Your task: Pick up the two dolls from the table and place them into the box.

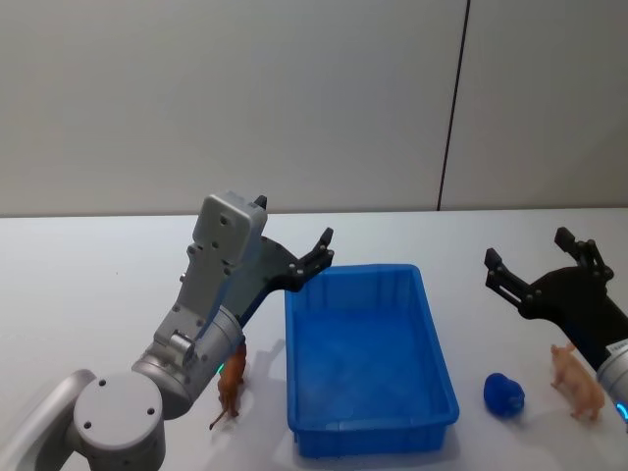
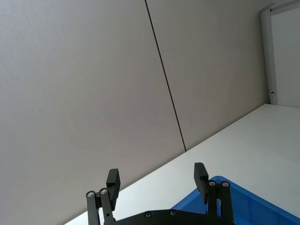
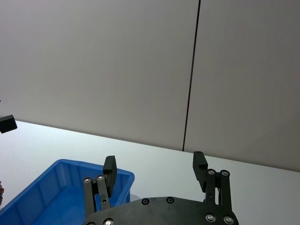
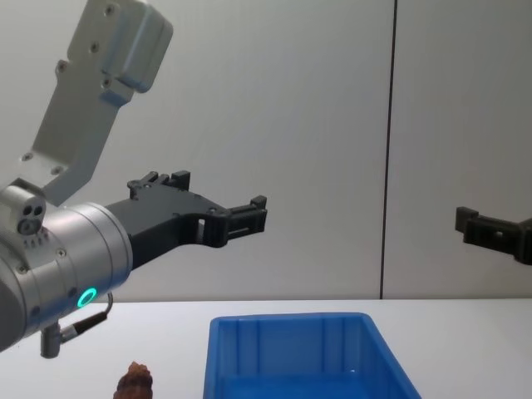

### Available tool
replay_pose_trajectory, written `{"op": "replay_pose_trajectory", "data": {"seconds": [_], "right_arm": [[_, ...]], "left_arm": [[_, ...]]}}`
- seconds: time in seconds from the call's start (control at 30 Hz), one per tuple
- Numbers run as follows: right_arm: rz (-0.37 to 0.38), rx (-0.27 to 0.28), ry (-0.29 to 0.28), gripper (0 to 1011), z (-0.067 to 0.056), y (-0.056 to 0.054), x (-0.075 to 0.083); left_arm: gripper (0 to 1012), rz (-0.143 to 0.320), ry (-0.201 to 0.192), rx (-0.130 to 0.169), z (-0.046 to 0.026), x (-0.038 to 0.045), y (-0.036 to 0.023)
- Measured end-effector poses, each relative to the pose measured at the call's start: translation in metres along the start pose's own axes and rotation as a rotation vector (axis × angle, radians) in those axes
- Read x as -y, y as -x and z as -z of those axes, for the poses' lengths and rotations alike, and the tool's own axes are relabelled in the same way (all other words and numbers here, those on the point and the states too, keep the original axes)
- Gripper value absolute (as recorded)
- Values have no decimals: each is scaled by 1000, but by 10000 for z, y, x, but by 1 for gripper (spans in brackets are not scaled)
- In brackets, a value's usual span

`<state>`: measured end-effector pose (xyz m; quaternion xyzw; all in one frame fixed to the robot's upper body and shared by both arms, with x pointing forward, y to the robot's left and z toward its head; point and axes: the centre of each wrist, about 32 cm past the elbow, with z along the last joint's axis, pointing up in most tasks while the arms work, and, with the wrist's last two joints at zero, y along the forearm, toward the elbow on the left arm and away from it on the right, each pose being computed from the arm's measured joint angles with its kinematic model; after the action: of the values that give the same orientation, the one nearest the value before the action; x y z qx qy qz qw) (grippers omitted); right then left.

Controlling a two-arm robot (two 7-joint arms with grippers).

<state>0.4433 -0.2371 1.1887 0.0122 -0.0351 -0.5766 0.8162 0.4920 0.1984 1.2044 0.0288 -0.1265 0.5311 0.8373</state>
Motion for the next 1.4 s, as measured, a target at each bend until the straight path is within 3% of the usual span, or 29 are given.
{"op": "replay_pose_trajectory", "data": {"seconds": [1.4], "right_arm": [[0,0,0,1000,0,0,0]], "left_arm": [[1001,0,0,0,0,0,0]]}}
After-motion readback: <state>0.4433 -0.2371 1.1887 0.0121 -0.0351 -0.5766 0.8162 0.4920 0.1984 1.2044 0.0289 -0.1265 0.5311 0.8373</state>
